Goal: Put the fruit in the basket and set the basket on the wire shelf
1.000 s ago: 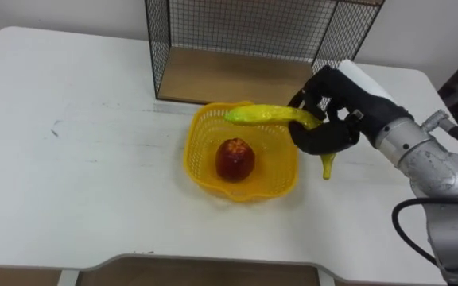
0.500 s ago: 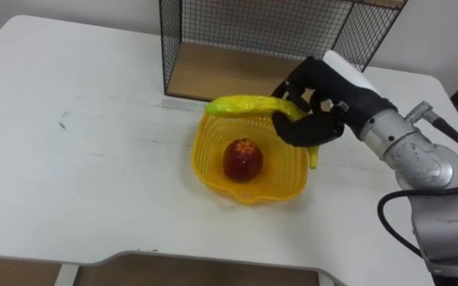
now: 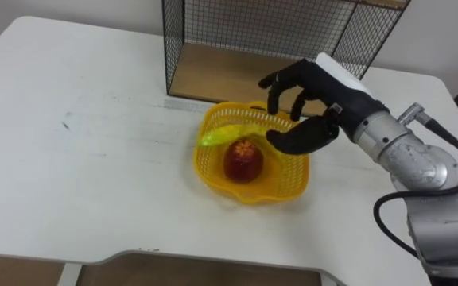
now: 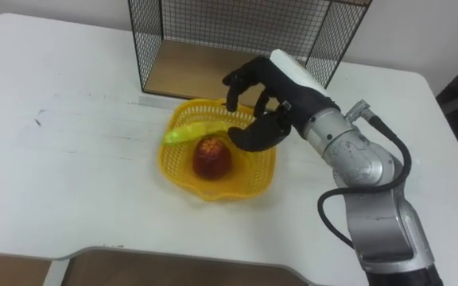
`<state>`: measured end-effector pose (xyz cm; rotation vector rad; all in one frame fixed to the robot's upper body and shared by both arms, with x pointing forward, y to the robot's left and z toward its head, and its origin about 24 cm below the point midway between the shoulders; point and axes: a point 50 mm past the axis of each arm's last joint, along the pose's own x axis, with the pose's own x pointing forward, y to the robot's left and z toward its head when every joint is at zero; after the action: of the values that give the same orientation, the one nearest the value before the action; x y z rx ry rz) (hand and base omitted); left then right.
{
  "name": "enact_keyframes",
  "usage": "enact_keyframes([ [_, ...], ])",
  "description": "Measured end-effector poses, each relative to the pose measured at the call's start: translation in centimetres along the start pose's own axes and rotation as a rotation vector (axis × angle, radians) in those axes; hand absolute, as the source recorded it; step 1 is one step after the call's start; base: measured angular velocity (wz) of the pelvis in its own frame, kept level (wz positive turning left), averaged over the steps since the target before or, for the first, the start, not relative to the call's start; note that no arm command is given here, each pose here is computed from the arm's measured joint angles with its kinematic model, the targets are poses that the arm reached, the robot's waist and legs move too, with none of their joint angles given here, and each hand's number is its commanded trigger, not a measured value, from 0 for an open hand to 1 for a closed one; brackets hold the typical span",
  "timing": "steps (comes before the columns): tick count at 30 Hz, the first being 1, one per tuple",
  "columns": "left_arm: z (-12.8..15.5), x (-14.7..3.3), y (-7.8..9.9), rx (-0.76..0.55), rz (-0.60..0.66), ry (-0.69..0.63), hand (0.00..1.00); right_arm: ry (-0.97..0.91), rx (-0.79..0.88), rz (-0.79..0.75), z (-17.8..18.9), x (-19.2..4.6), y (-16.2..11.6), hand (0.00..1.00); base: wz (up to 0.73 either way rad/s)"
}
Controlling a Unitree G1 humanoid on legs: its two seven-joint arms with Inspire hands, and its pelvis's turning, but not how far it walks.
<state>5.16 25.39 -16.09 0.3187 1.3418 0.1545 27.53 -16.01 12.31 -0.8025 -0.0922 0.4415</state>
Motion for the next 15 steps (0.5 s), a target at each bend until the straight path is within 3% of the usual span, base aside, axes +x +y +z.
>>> enact_keyframes([
  [15, -0.22, -0.02, -0.02, -0.003, -0.001, 0.006, 0.00, 0.004, 0.028, -0.010, -0.31, 0.06, 0.06, 0.00, 0.00],
])
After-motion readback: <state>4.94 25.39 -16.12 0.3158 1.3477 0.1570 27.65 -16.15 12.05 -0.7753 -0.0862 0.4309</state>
